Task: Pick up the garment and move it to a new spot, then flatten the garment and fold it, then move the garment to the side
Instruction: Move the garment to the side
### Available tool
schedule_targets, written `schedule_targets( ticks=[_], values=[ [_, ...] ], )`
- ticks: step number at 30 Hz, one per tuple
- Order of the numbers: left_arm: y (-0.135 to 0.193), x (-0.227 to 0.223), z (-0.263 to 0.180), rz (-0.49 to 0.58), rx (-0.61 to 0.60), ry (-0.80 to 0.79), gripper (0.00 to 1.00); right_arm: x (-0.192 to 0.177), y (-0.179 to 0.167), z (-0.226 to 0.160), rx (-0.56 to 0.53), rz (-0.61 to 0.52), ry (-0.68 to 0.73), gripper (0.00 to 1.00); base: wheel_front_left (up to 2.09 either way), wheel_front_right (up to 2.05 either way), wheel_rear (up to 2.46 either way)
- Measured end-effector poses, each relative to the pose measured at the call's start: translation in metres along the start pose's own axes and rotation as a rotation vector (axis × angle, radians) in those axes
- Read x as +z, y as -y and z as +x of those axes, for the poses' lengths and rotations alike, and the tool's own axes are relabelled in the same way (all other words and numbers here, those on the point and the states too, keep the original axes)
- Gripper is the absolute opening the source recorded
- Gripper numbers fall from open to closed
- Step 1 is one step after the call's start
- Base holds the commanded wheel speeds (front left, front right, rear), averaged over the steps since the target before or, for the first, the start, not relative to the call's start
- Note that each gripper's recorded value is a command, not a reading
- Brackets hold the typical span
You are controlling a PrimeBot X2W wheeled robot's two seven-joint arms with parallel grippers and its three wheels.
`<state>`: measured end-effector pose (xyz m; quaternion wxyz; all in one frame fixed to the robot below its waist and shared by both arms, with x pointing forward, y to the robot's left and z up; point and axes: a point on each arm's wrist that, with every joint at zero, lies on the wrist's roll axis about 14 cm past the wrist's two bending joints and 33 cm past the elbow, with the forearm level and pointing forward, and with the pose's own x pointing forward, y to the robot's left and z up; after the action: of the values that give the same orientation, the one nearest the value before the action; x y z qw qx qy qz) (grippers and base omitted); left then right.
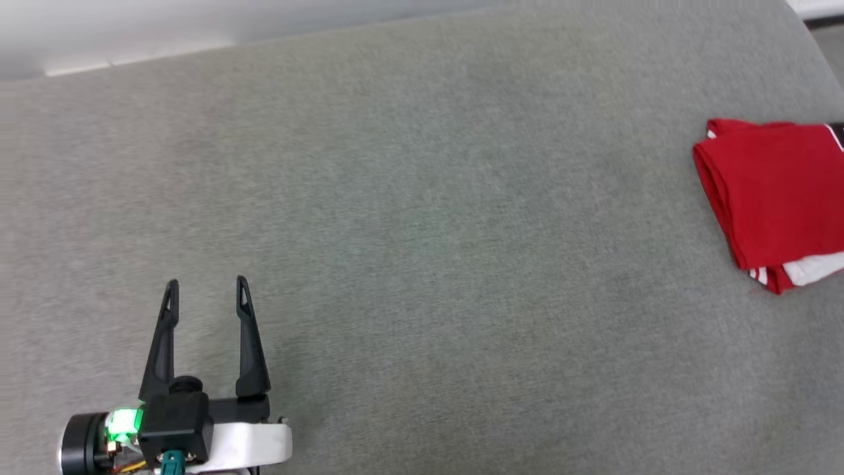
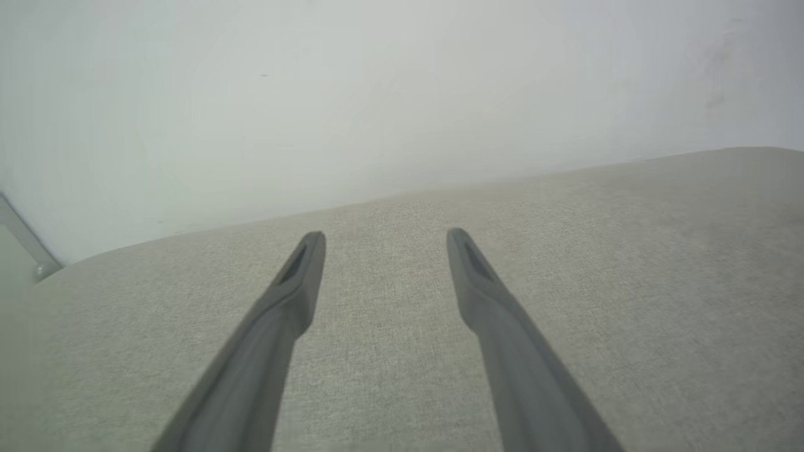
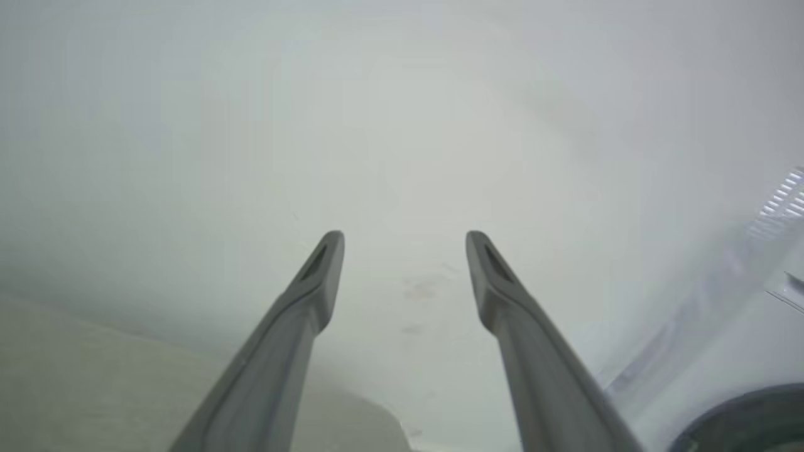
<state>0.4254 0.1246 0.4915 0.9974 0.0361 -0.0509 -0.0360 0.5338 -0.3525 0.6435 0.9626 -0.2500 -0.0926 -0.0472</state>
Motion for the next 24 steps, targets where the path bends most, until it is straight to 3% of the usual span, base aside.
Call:
schedule_targets(
  ticks=[4, 10, 16, 24],
  values=[
    [-0.013, 0.010, -0.013, 0.012, 0.045, 0.009, 1.00, 0.046, -0.049, -0.008, 0.041, 0.112, 0.173, 1.00, 0.00, 0.00, 0.00],
    [-0.029, 0.019, -0.034, 0.016, 0.101, 0.009, 1.00, 0.067, -0.128, -0.041, 0.153, 0.281, 0.244, 1.00, 0.00, 0.00, 0.00],
    [-0.041, 0.024, -0.052, 0.026, 0.133, 0.008, 1.00, 0.059, -0.166, -0.079, 0.183, 0.408, 0.195, 1.00, 0.00, 0.00, 0.00],
    [-0.050, 0.031, -0.071, 0.033, 0.157, 0.014, 1.00, 0.019, -0.184, -0.135, 0.148, 0.508, 0.038, 1.00, 0.00, 0.00, 0.00]
  ],
)
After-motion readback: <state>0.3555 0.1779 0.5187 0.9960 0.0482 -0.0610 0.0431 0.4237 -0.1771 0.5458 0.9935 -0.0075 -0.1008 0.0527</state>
